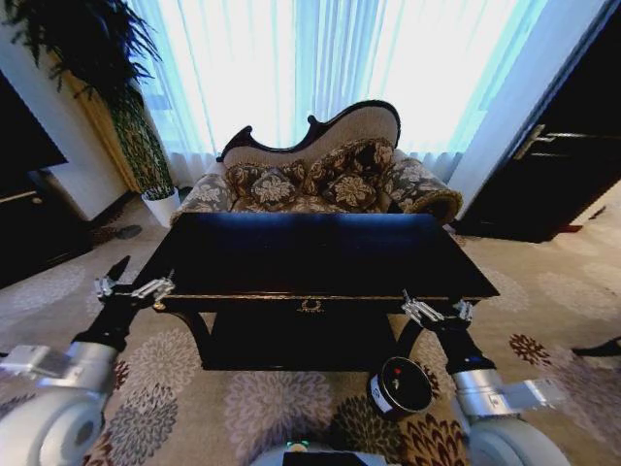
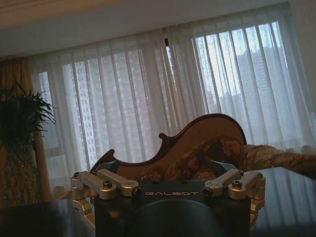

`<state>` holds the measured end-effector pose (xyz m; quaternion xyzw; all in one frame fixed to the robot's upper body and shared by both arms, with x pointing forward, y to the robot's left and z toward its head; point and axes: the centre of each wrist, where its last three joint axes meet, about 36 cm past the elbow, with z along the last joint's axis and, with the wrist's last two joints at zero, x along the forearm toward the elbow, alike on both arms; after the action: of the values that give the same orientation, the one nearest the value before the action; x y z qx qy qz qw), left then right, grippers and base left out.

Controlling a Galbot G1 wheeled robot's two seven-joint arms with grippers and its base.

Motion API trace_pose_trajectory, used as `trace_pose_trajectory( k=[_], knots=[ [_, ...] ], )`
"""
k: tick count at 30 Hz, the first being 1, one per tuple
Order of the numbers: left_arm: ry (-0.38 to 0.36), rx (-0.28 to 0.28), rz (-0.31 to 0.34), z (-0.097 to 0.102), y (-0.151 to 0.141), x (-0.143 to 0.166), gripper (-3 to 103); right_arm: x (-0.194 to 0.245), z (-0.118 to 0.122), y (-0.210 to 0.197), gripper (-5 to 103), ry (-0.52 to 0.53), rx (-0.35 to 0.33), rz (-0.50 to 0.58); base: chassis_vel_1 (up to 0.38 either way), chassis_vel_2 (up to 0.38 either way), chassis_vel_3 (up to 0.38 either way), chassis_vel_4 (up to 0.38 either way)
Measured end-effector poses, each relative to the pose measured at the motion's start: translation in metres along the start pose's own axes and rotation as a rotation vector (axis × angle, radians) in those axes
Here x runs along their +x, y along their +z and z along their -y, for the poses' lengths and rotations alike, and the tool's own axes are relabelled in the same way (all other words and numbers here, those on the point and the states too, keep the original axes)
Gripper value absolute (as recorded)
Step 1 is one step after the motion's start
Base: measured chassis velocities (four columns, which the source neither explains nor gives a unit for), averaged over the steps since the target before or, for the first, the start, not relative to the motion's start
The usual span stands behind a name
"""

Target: Move to the front of the table and place the trash on the table into the trash bin.

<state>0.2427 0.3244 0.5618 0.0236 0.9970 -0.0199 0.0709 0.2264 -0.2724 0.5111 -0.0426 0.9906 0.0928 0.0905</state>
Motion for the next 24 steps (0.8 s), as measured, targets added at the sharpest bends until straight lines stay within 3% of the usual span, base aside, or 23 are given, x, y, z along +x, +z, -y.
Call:
trace_pose_trajectory(
  k=[6,17,21,24],
  knots=[
    [-0.015,0.049,-0.041,0.007,0.005,0.000,100,-0.003,-0.001,0.009,100,-0.009,-0.014,-0.015,0.000,0.000,0.000,0.000],
    [-0.021,0.098,-0.087,-0.004,-0.009,-0.006,100,-0.005,-0.001,0.008,100,-0.024,-0.009,-0.006,0.007,-0.013,-0.012,0.010],
    [-0.003,0.086,-0.084,-0.006,-0.016,-0.010,100,-0.005,0.001,0.006,100,-0.022,-0.002,-0.003,0.121,-0.109,-0.106,0.120],
    [0.021,0.046,-0.081,-0.004,-0.018,-0.013,100,-0.004,0.004,0.004,100,-0.021,0.006,0.004,0.179,-0.188,-0.215,0.164]
  ],
)
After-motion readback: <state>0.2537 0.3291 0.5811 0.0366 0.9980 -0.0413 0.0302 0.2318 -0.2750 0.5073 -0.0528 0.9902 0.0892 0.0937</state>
